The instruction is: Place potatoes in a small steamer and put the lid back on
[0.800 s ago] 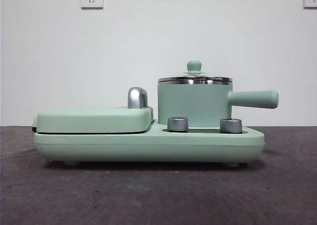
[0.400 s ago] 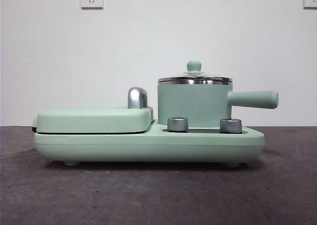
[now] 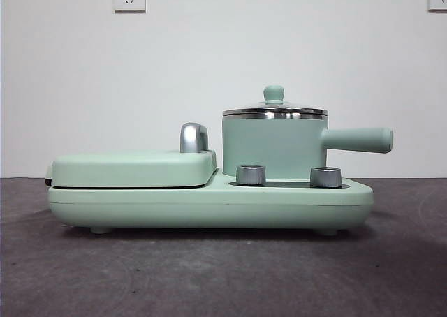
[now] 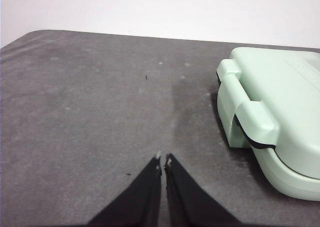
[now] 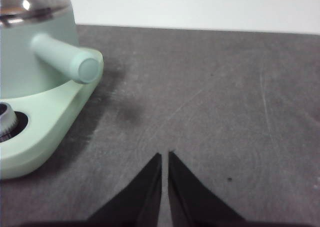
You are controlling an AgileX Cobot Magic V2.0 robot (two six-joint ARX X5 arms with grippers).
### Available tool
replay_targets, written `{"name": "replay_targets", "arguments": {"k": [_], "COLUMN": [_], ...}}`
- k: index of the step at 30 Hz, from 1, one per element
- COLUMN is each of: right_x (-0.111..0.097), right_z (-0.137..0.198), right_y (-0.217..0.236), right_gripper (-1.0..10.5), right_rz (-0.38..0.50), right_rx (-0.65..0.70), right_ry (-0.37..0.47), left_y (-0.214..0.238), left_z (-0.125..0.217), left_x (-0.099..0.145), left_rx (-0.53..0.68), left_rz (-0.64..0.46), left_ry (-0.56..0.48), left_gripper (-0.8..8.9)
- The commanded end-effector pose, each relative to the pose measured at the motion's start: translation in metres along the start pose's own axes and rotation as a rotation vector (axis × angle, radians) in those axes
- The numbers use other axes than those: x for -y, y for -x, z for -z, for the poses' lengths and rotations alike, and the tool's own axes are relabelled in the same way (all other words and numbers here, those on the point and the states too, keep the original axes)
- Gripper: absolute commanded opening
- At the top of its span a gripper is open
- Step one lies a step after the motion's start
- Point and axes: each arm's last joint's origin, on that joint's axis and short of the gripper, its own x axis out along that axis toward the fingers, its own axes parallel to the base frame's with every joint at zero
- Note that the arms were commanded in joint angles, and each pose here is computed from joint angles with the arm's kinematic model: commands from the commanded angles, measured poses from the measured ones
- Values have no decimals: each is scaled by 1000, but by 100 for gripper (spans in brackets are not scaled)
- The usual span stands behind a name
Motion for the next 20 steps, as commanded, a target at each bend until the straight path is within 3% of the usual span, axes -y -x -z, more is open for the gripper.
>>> {"name": "replay_targets", "arguments": {"k": [1,20], "right_x": [0,1], "right_z": [2,1], "right_y": [-1,-1], "right_gripper": [19,19], "right_rz": [12,27], "right_rx": [12,24], "right_ry": [13,10], "left_y": [-2,-2], "left_z": [7,7], "left_x": [-1,-1], "left_rx": [-23,-23], "left_rz": [-5,-4], "left_ry": [0,0], "left_gripper": [16,16]}}
